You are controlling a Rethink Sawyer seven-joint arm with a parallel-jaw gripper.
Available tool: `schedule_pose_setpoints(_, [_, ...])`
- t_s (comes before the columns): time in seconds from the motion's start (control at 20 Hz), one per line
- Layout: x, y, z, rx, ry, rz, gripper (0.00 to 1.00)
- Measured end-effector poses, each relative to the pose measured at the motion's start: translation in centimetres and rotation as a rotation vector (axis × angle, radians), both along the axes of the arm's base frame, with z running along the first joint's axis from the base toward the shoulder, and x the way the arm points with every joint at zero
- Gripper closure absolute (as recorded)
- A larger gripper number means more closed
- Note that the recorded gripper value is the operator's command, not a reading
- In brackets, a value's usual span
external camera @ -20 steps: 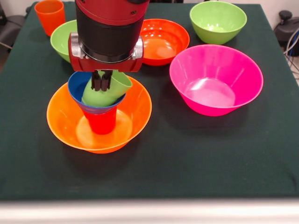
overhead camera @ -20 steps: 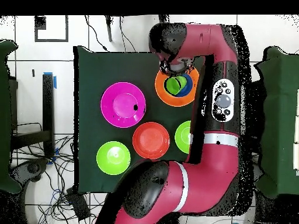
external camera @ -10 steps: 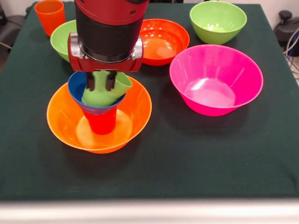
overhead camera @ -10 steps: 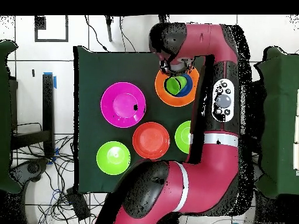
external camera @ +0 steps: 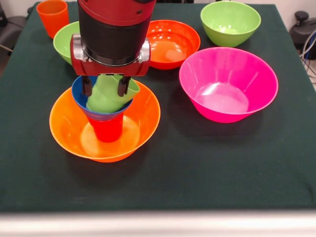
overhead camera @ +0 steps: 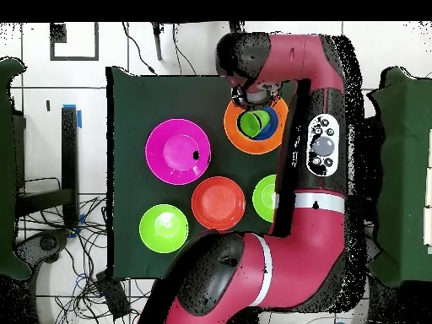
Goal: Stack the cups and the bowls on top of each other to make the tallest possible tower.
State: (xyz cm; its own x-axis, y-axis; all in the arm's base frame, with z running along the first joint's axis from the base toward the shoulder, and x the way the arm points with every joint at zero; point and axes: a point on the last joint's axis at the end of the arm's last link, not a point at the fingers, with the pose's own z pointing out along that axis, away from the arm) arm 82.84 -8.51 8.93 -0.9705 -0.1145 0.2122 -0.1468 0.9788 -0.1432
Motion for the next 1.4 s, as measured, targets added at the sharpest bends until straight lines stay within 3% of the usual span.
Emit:
schedule_pose_setpoints(0.5, [0.2,0.2,0.4,0.019,-0.005,-0.007,0.00])
schedule_pose_setpoints(0.85, [0.5,0.9,1.7,0.063,-0.017,-0.019,0.00])
schedule_pose_setpoints(1.4, [0.3,1.3,1.5,0.085,-0.008,-0.023,0.00])
